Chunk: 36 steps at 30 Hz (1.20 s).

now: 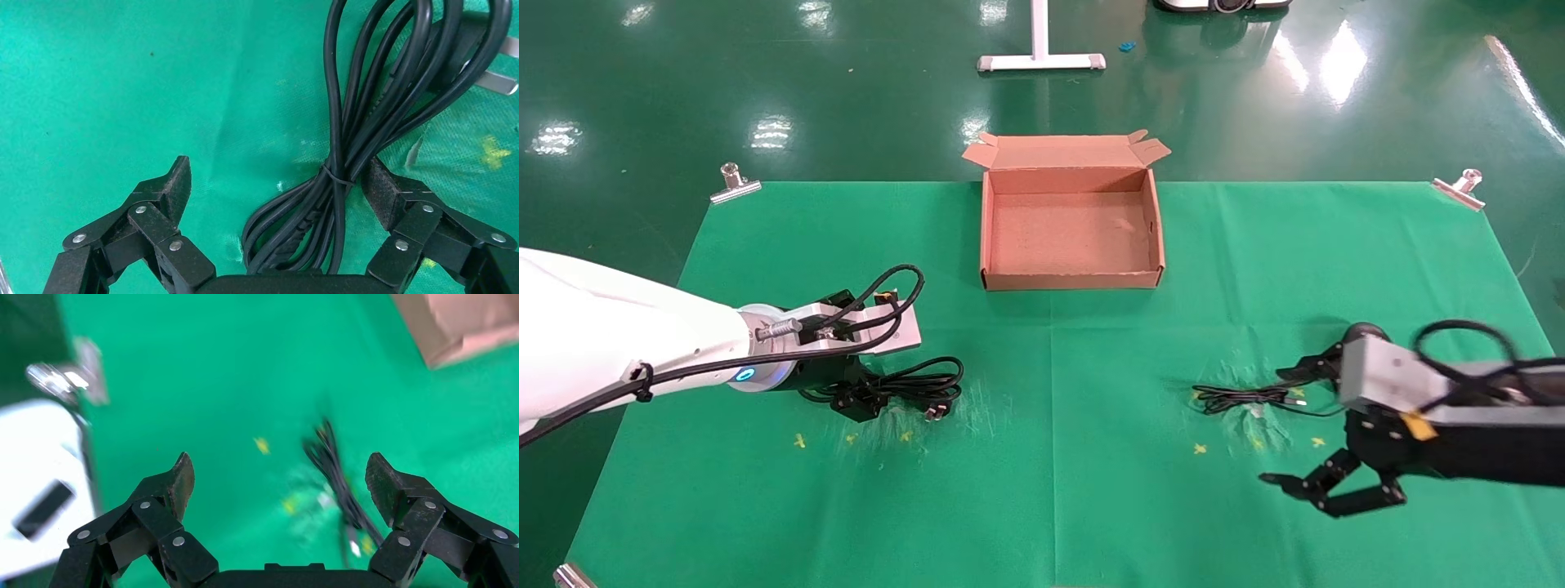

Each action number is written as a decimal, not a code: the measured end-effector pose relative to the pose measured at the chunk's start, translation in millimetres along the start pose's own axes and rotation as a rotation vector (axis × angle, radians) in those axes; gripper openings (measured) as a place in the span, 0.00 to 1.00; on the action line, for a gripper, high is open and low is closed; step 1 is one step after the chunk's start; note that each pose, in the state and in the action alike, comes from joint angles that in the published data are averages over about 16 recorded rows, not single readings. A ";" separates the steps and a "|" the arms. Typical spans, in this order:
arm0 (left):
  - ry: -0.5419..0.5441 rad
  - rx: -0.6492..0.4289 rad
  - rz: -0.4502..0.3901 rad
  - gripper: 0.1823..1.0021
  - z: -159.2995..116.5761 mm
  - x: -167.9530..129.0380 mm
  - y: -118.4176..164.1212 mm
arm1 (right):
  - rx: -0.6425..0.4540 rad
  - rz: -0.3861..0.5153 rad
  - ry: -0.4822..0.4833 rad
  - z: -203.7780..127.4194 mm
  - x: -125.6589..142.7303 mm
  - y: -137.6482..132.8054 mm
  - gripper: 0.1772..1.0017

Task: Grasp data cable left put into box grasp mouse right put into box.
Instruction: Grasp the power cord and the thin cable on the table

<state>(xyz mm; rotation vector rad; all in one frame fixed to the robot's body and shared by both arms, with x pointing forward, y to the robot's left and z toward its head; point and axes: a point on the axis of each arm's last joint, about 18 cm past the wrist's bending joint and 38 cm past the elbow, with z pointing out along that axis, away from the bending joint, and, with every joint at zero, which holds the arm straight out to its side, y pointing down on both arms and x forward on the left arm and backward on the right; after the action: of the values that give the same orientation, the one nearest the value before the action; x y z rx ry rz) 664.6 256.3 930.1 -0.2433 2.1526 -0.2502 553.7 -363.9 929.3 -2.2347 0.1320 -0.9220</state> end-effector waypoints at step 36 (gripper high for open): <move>0.001 -0.001 -0.001 0.96 0.6 -0.3 0.2 | -0.126 0.022 0.120 77.1 50.1 26.4 0.98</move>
<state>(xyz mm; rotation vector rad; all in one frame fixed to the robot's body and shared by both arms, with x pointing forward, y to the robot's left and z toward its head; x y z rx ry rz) 665.3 256.5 930.0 -0.2449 2.1537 -0.2504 645.4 -356.5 902.9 -2.2879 0.2764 -1.0614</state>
